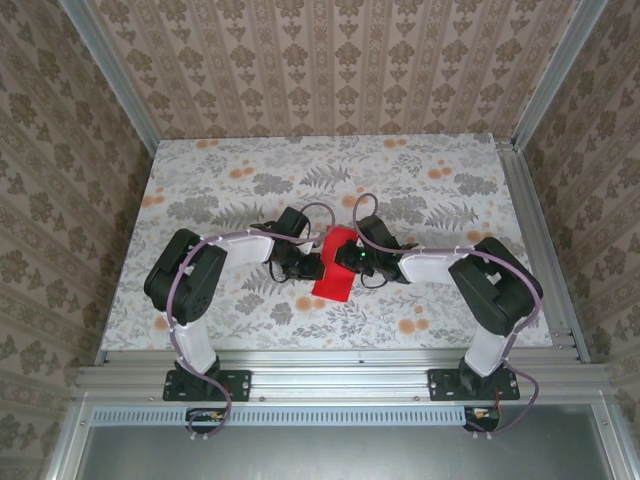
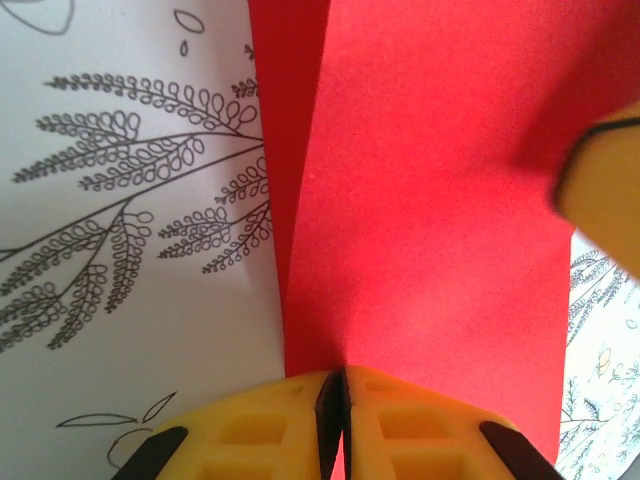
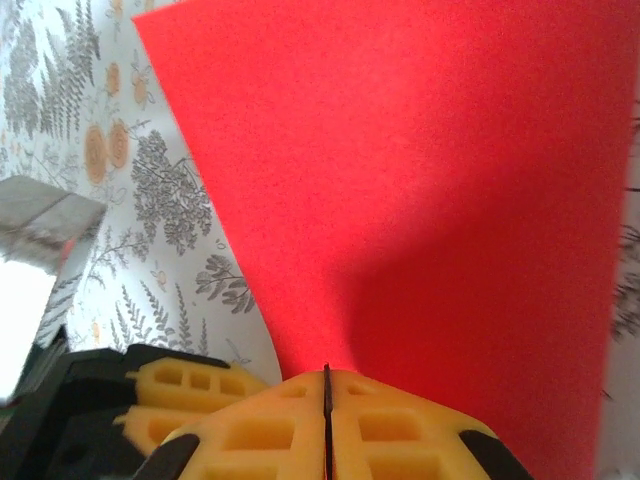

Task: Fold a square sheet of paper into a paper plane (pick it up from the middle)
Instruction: Fold the square sheet of paper in half at the center of the table.

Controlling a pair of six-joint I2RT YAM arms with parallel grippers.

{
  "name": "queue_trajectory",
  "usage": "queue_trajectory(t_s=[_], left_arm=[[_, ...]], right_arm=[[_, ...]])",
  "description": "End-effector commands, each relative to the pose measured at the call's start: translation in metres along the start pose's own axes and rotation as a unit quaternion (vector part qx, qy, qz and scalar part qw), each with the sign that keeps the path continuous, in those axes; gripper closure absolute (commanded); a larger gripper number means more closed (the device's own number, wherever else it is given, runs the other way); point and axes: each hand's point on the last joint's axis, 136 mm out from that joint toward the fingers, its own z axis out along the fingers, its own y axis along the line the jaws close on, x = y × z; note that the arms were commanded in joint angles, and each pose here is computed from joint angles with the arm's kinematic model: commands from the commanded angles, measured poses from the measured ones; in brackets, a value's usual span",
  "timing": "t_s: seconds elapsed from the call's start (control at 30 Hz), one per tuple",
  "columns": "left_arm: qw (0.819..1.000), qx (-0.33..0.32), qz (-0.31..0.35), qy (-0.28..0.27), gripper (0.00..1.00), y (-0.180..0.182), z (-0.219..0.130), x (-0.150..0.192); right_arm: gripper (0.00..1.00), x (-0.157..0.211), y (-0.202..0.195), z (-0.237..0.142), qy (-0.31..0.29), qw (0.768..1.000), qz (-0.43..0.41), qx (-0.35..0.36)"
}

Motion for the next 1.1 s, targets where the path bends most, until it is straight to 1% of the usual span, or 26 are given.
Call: queue_trajectory(t_s=[0.0,0.1,0.37,0.57,0.9,1.07], left_arm=[[0.987,-0.138,-0.025,0.081,0.85,0.069,0.017,0.054],[0.987,-0.141,-0.023,0.079,0.85,0.07,0.014,0.056],[0.985,-0.148,-0.024,0.086,0.85,0.074,0.014,0.063],[0.984,-0.153,-0.023,0.09,0.86,0.077,0.012,0.065],[0.983,-0.155,-0.024,0.092,0.86,0.078,0.011,0.065],[0.984,-0.153,-0.024,0.093,0.86,0.078,0.011,0.065]], right_arm=[[0.89,-0.001,-0.009,0.013,0.011,1.0,0.006,0.011],[0.9,-0.004,-0.027,0.013,0.013,0.999,0.006,0.034],[0.9,-0.012,-0.057,0.014,0.01,0.998,0.002,0.068],[0.9,-0.022,-0.08,0.006,-0.002,0.997,0.016,0.081],[0.89,-0.043,-0.085,-0.007,-0.025,0.996,0.015,0.088],[0.89,-0.051,-0.072,-0.017,-0.032,0.997,0.001,0.074]])
